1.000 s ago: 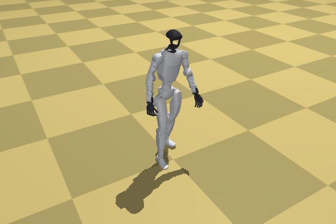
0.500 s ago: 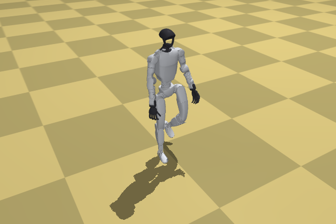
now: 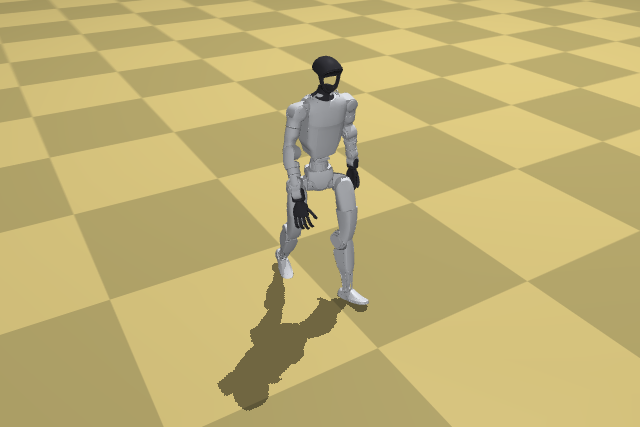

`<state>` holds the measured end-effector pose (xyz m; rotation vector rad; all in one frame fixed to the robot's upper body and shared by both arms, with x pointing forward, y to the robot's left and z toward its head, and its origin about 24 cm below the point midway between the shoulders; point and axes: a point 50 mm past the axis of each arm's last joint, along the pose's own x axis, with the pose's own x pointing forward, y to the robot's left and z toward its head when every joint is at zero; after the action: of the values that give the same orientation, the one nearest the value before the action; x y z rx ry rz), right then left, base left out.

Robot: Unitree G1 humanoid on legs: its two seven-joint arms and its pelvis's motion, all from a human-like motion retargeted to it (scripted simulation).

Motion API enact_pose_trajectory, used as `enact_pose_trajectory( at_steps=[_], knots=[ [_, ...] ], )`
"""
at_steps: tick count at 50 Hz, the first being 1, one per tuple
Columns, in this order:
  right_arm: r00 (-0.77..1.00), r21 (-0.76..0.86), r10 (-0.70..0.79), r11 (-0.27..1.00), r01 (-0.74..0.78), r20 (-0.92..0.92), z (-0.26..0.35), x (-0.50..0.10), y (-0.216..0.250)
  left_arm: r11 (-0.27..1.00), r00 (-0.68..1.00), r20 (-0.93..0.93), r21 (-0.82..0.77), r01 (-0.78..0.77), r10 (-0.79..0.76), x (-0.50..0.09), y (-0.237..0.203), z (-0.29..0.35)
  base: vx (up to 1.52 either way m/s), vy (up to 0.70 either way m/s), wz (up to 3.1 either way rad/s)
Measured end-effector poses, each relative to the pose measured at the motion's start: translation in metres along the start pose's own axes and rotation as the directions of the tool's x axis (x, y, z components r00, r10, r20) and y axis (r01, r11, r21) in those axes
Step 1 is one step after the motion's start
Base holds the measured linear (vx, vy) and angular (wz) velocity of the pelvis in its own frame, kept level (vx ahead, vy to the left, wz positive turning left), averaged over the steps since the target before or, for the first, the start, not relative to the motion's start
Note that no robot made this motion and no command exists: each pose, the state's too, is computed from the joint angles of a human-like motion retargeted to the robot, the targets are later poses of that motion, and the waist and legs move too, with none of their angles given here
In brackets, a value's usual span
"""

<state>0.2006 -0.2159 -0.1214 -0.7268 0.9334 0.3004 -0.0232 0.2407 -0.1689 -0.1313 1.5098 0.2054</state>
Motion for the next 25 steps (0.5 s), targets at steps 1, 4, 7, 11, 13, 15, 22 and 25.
enact_pose_trajectory(
  at_steps=[1, 4, 7, 11, 13, 15, 22, 25],
  knots=[
    [0.999, 0.025, 0.025, 0.999, -0.024, -0.038, -0.013, -0.002, 0.010, 1.000, 1.000, 0.008, 0.005, -0.007, 0.007, 0.000, 0.001, 0.008, 0.84, 0.31, 0.84],
    [0.985, 0.111, 0.094, 0.991, -0.078, -0.146, -0.049, -0.011, 0.036, 0.998, 0.997, 0.050, 0.011, -0.063, 0.062, 0.001, 0.002, 0.041, 0.84, 0.28, 1.08],
    [0.966, 0.209, 0.187, 0.966, -0.149, -0.177, -0.074, -0.022, 0.058, 0.984, 0.968, 0.180, -0.031, -0.173, 0.175, -0.002, 0.001, 0.090, 0.81, 0.21, 1.37],
    [0.924, 0.221, 0.247, 0.958, -0.186, -0.293, -0.113, -0.040, 0.079, 0.976, 0.910, 0.357, -0.013, -0.219, 0.210, -0.018, -0.010, 0.164, 0.74, 0.12, 1.31],
    [0.898, 0.223, 0.277, 0.952, -0.208, -0.342, -0.128, -0.049, 0.087, 0.977, 0.866, 0.464, 0.007, -0.214, 0.187, -0.031, -0.020, 0.202, 0.70, 0.04, 1.29],
    [0.872, 0.232, 0.305, 0.945, -0.230, -0.383, -0.141, -0.058, 0.093, 0.982, 0.809, 0.571, 0.026, -0.189, 0.141, -0.049, -0.031, 0.239, 0.67, 0.00, 1.19],
    [0.824, 0.262, 0.301, 0.946, -0.192, -0.481, -0.162, -0.068, 0.086, 0.998, 0.545, 0.837, 0.051, 0.020, -0.054, -0.121, -0.068, 0.328, 0.64, -0.11, 0.77],
    [0.791, 0.219, 0.264, 0.961, -0.168, -0.551, -0.163, -0.066, 0.076, 0.996, 0.492, 0.868, 0.027, 0.083, -0.065, -0.138, -0.078, 0.342, 0.64, -0.25, -0.06]
  ],
)
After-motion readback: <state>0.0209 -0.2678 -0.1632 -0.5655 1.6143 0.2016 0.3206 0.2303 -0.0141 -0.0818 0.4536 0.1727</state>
